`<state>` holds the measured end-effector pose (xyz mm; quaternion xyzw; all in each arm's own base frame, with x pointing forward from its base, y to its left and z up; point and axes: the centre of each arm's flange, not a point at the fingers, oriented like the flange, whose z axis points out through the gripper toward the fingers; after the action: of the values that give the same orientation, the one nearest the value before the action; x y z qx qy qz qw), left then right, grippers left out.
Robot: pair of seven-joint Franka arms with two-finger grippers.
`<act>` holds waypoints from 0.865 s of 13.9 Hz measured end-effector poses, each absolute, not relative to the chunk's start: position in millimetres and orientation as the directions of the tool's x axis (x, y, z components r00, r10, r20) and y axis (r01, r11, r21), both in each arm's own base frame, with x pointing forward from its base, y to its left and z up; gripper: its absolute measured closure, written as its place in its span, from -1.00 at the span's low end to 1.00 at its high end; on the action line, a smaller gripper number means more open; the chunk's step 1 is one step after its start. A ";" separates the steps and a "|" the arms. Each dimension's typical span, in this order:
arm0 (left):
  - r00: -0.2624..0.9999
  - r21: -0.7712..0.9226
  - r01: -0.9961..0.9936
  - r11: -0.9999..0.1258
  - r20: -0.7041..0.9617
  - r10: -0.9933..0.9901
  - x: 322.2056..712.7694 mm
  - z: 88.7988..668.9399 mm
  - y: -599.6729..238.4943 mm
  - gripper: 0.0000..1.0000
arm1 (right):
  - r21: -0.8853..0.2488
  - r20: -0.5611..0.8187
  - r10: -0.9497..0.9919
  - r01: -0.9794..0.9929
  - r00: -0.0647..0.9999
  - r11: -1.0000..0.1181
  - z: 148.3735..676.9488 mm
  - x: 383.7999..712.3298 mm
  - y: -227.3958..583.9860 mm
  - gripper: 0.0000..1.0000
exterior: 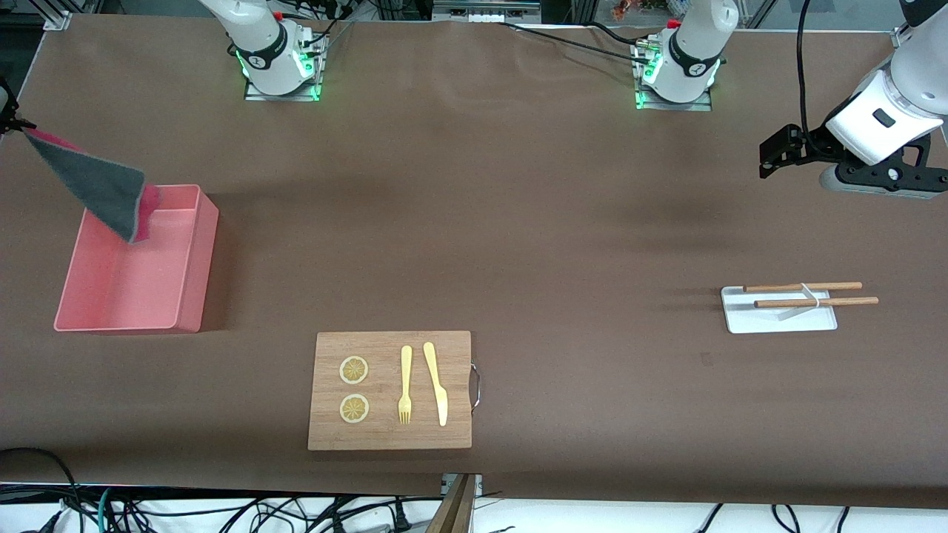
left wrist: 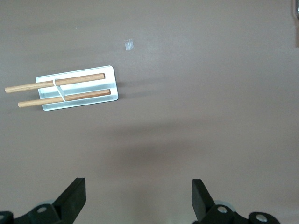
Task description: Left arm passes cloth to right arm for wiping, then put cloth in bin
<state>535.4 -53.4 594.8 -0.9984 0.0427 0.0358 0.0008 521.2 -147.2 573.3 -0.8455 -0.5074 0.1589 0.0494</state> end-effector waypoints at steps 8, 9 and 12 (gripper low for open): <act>0.994 0.001 -0.085 -0.996 -0.072 -0.085 535.4 594.7 -53.4 -1.00 | -0.148 -0.209 0.893 0.889 0.399 -0.433 461.7 589.8 -149.8 0.88; 0.994 0.001 -0.085 -0.996 -0.072 -0.085 535.4 594.7 -53.4 -1.00 | -0.158 -0.200 0.895 0.888 0.399 -0.431 446.9 588.4 -148.5 0.67; 0.994 0.001 -0.085 -0.996 -0.072 -0.085 535.4 594.7 -53.5 -1.00 | -0.160 -0.183 0.872 0.861 0.455 -0.483 438.3 584.6 -145.1 0.08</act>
<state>535.4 -53.5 594.7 -0.9984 0.0427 0.0361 0.0009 584.6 -145.1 438.3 -0.8526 -0.5080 0.1204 0.0221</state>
